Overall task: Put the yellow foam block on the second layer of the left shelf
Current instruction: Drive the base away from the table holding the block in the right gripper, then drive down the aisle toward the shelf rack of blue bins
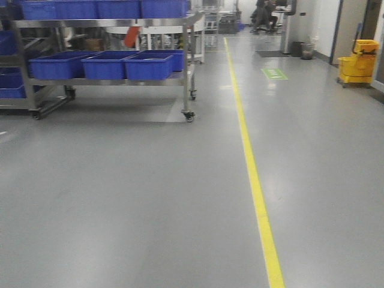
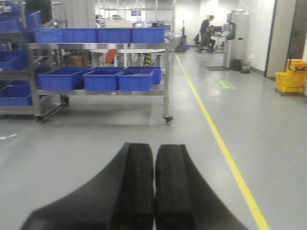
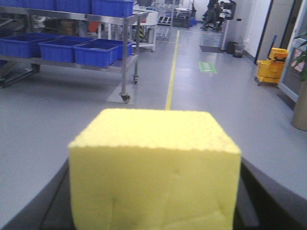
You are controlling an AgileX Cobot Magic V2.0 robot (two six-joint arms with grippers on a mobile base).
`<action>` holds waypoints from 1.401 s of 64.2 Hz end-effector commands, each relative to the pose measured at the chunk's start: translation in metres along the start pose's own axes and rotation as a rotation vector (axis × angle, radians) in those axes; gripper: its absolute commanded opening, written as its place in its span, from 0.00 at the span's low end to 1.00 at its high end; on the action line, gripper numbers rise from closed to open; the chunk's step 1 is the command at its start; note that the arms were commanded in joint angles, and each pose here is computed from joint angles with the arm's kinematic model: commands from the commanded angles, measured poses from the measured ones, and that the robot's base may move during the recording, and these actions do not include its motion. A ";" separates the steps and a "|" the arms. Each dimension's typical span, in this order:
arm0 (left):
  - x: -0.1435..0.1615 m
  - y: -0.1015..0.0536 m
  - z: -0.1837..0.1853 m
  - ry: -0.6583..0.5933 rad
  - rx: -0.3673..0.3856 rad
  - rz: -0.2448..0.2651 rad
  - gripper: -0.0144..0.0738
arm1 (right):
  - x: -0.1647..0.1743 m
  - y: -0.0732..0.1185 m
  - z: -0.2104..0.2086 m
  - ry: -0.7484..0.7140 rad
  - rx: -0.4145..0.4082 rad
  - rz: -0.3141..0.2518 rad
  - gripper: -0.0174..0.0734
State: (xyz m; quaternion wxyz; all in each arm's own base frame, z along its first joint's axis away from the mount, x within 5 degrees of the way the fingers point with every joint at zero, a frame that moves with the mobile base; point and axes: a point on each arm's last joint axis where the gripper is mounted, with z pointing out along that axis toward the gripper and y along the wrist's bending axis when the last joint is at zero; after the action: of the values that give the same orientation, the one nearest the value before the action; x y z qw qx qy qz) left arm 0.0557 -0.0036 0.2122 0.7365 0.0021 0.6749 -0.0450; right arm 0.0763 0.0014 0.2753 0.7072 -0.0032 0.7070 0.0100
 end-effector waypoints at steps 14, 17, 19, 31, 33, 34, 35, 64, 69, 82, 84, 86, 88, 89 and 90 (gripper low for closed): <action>0.000 0.000 -0.001 -0.076 0.007 -0.009 0.30 | -0.017 0.000 0.000 -0.116 0.006 -0.024 0.76; 0.000 0.000 -0.001 -0.076 0.007 -0.009 0.30 | -0.017 0.000 0.000 -0.116 0.006 -0.024 0.76; 0.000 0.000 -0.001 -0.076 0.007 -0.009 0.30 | -0.017 0.000 0.000 -0.116 0.006 -0.024 0.76; 0.000 0.000 -0.001 -0.076 0.007 -0.009 0.30 | -0.017 0.000 0.000 -0.116 0.006 -0.024 0.76; 0.000 0.000 -0.001 -0.076 0.007 -0.009 0.30 | -0.017 0.000 0.000 -0.116 0.006 -0.024 0.76; 0.000 0.000 -0.001 -0.076 0.007 -0.009 0.30 | -0.017 0.000 0.000 -0.116 0.006 -0.024 0.76; 0.000 0.000 -0.001 -0.076 0.007 -0.009 0.30 | -0.017 0.000 0.000 -0.116 0.006 -0.024 0.76; 0.000 0.000 -0.001 -0.076 0.007 -0.009 0.30 | -0.017 0.000 0.000 -0.116 0.006 -0.024 0.76; 0.000 0.000 -0.001 -0.076 0.007 -0.009 0.30 | -0.017 0.000 0.000 -0.116 0.006 -0.024 0.76; 0.000 0.000 -0.001 -0.076 0.007 -0.009 0.30 | -0.017 0.000 0.000 -0.116 0.006 -0.024 0.76; 0.000 0.000 -0.001 -0.076 0.007 -0.009 0.30 | -0.017 0.000 0.000 -0.116 0.006 -0.024 0.76; 0.000 0.000 -0.001 -0.076 0.007 -0.009 0.30 | -0.017 0.000 0.000 -0.116 0.006 -0.024 0.76; 0.000 0.000 -0.001 -0.076 0.007 -0.009 0.30 | -0.017 0.000 0.000 -0.116 0.006 -0.024 0.76; 0.000 0.000 -0.001 -0.076 0.007 -0.009 0.30 | -0.017 0.000 0.000 -0.116 0.006 -0.024 0.76; 0.000 0.000 -0.001 -0.076 0.007 -0.009 0.30 | -0.017 0.000 0.000 -0.116 0.006 -0.024 0.76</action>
State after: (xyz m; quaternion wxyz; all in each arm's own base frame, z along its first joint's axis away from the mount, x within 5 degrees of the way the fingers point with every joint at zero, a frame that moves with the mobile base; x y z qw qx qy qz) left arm 0.0557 -0.0036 0.2122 0.7365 0.0021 0.6749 -0.0450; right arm 0.0765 0.0014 0.2744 0.7063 -0.0032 0.7078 0.0100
